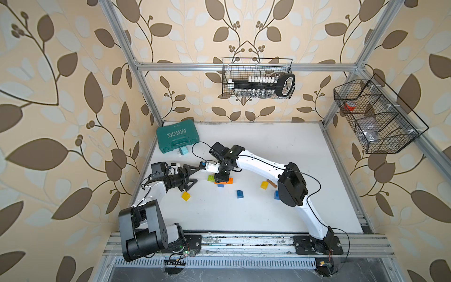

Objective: Assemble a fork with lego
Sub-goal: Assemble the lego brick with the lego brick.

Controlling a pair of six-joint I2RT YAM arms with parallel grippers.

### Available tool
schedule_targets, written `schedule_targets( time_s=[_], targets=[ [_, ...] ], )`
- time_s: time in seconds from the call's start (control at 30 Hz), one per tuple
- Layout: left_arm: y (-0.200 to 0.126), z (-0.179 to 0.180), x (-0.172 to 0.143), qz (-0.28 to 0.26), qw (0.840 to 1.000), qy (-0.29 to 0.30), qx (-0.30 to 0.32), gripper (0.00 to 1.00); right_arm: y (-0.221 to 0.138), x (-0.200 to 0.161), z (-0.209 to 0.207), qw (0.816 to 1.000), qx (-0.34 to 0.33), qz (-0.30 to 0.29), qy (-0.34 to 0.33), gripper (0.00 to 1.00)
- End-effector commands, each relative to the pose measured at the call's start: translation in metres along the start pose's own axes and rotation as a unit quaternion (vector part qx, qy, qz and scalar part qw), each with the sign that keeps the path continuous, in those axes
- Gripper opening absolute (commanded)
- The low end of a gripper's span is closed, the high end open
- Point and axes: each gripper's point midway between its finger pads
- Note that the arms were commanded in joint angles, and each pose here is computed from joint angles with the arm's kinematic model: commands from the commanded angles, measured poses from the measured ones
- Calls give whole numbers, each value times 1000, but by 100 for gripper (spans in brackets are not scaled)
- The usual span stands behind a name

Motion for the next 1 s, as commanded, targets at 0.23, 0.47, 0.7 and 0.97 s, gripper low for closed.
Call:
schedule_targets(
  time_s=[0.23, 0.47, 0.7, 0.97],
  targets=[
    [-2, -6, 2, -3, 1000, 23, -12, 78, 11, -1, -5, 1000, -9, 9, 12, 26],
    [-2, -5, 2, -3, 1000, 21, -12, 78, 5, -3, -1, 1000, -6, 10, 7, 26],
    [-2, -5, 2, -4, 1000, 21, -11, 78, 4, -8, 0, 1000, -11, 23, -5, 26],
    [-2, -5, 3, -5, 1000, 23, -10, 78, 0, -8, 8, 999, -6, 19, -28, 26]
  ],
)
Point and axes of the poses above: each gripper's point midway between its finger pads, its own y axis out along the fingers, its own z axis along the line the jaws close on, x = y × z, and after that the axes turned 10 degrees about y, right-handed
